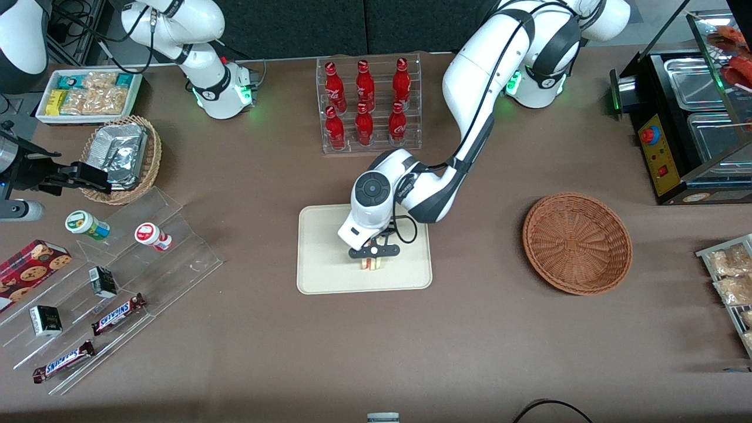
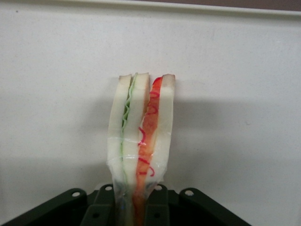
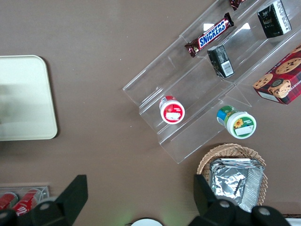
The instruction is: Place sandwich from basket to tray
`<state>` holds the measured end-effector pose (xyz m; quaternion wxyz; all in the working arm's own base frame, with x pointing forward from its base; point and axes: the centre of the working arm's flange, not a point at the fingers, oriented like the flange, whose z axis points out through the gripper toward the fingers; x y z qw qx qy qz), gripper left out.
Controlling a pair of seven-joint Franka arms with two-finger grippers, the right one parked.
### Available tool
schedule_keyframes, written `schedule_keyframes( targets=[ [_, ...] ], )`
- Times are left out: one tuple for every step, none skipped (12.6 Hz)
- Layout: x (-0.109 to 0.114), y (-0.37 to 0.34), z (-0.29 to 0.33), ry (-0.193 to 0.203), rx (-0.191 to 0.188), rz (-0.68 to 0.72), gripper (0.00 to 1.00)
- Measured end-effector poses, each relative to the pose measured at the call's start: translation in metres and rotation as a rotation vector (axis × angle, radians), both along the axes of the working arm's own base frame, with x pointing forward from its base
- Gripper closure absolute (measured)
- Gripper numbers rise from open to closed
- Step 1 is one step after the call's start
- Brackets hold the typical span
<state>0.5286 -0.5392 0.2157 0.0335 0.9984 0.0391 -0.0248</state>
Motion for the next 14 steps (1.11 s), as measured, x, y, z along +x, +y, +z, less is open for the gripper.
schedule_keyframes(
  targets=[
    [0.001, 0.000, 0.001, -0.005, -0.001, 0.000, 0.66],
    [0.002, -0.001, 0.003, -0.011, -0.005, 0.002, 0.54],
    [0.005, -0.001, 0.010, -0.020, -0.012, 0.004, 0.44],
    [0.009, -0.001, 0.023, -0.027, -0.017, 0.008, 0.33],
    [0.014, 0.002, 0.042, -0.031, -0.018, 0.016, 0.21],
    [0.022, 0.010, 0.070, -0.035, -0.019, 0.030, 0.10],
    [0.032, 0.023, 0.104, -0.041, -0.022, 0.051, 0.01],
    [0.042, 0.042, 0.143, -0.044, -0.022, 0.075, 0.00],
    [0.049, 0.064, 0.183, -0.043, -0.017, 0.097, 0.00],
    [0.051, 0.087, 0.223, -0.032, -0.006, 0.120, 0.00],
    [0.049, 0.112, 0.258, -0.013, 0.011, 0.130, 0.00],
    [0.046, 0.138, 0.288, 0.011, 0.031, 0.115, 0.00],
    [0.041, 0.163, 0.314, 0.032, 0.048, 0.085, 0.00],
    [0.039, 0.192, 0.337, 0.048, 0.060, 0.054, 0.00]
  ],
)
